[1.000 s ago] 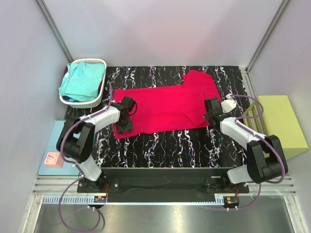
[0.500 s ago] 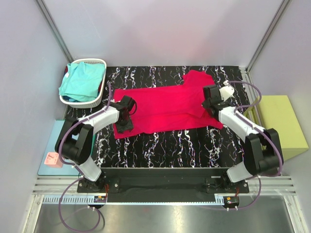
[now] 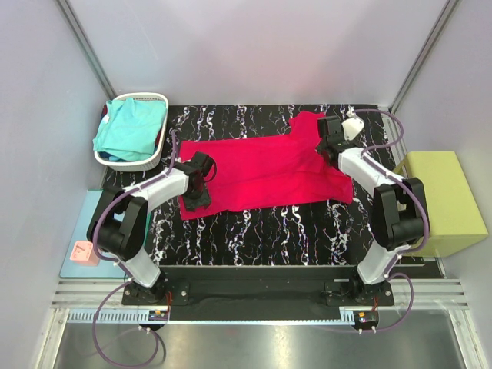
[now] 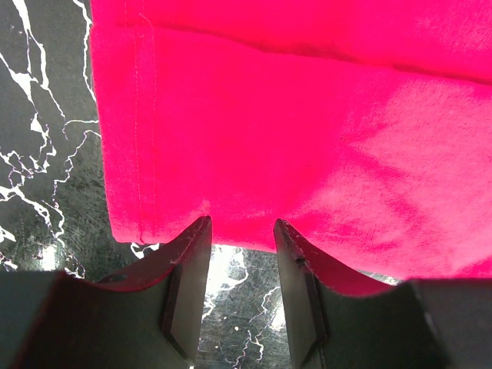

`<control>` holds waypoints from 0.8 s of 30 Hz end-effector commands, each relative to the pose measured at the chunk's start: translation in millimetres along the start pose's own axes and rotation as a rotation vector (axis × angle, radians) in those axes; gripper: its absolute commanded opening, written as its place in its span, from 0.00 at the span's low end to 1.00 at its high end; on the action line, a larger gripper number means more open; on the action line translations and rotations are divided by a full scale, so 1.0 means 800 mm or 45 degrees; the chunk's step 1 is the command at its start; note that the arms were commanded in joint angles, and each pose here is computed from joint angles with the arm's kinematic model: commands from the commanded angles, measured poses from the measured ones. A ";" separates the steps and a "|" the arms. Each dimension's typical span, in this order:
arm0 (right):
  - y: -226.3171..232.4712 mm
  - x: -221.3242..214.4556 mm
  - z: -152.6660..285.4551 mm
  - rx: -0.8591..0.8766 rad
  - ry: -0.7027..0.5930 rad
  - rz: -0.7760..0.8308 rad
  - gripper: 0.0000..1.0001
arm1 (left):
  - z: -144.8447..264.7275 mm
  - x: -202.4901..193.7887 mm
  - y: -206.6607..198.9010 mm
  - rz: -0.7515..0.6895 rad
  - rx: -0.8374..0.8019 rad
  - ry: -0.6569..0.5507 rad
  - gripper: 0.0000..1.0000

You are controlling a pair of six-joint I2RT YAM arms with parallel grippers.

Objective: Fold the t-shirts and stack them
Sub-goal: Fold the flattened tshirt in 1/3 of the way

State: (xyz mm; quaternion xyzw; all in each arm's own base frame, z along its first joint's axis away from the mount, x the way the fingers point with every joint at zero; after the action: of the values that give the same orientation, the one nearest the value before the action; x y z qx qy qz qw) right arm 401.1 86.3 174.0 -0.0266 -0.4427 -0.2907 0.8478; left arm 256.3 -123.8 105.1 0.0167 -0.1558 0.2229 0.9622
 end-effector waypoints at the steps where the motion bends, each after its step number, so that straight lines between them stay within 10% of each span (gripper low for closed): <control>1: 0.014 0.019 -0.009 0.031 -0.036 0.003 0.00 | 0.000 0.005 -0.004 0.001 -0.008 -0.013 0.43; 8: 0.018 0.005 -0.033 0.009 0.012 0.045 0.03 | -0.008 0.006 -0.006 -0.006 0.010 0.002 0.43; 12: 0.022 0.015 -0.020 0.017 -0.033 0.069 0.45 | -0.008 0.007 -0.006 -0.014 0.014 -0.002 0.43; 15: 0.021 0.041 0.016 0.048 -0.139 0.072 0.55 | -0.005 0.007 -0.005 -0.013 0.004 -0.008 0.43; 24: -0.026 -0.013 0.067 0.158 0.012 0.072 0.51 | -0.009 0.005 -0.007 -0.004 -0.002 -0.001 0.43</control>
State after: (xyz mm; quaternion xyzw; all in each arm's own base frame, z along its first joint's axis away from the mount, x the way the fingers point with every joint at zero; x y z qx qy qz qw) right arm 376.9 86.5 218.2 0.0027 -0.4864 -0.2513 0.8368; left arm 256.1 -123.6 94.5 0.0283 -0.1404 0.2211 0.9647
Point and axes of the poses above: each gripper's point midway between its finger pads, its own z axis back along the fingers, its own y axis along the line the jaws close on, x = y × z, the point moved 8 cm from there along z, back along the fingers, and after that the axes turned 6 degrees about z, right-handed, at the moved point
